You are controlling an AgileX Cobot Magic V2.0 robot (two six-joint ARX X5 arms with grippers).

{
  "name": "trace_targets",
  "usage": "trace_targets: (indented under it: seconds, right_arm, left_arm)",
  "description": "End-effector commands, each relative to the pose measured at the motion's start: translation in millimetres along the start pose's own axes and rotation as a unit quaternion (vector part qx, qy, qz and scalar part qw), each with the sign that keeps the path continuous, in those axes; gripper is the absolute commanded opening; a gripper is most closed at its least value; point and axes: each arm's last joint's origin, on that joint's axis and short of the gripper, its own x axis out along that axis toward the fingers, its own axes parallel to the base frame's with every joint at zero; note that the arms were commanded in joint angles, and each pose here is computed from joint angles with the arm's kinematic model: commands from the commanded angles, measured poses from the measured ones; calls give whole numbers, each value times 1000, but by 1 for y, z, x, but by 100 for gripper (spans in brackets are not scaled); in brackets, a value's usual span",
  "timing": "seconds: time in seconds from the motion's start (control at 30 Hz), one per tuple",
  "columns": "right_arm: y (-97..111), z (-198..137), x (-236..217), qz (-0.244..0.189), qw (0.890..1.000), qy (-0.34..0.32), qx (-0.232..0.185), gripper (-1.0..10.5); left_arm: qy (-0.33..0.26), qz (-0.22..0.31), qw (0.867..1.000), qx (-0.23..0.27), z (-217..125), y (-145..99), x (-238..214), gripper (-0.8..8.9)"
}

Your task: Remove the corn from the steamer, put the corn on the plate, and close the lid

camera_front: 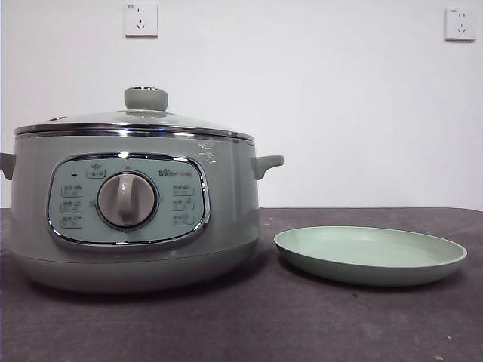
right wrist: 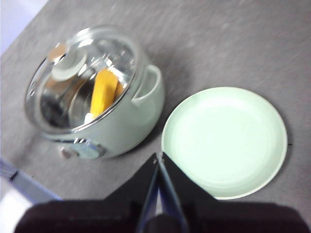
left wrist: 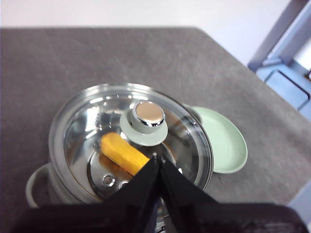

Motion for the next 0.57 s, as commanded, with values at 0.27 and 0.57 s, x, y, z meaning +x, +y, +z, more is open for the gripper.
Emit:
trace_targets:
  seconds: [0.27,0.57]
  right_arm:
    - [-7,9,11,0,1000,5,-15,448]
    - [-10,14,16,-2,1000,-7,0,441]
  left_arm:
    - [27,-18,999,-20,16,16,37,440]
    - [55,-19,998,15,24,2,93,439]
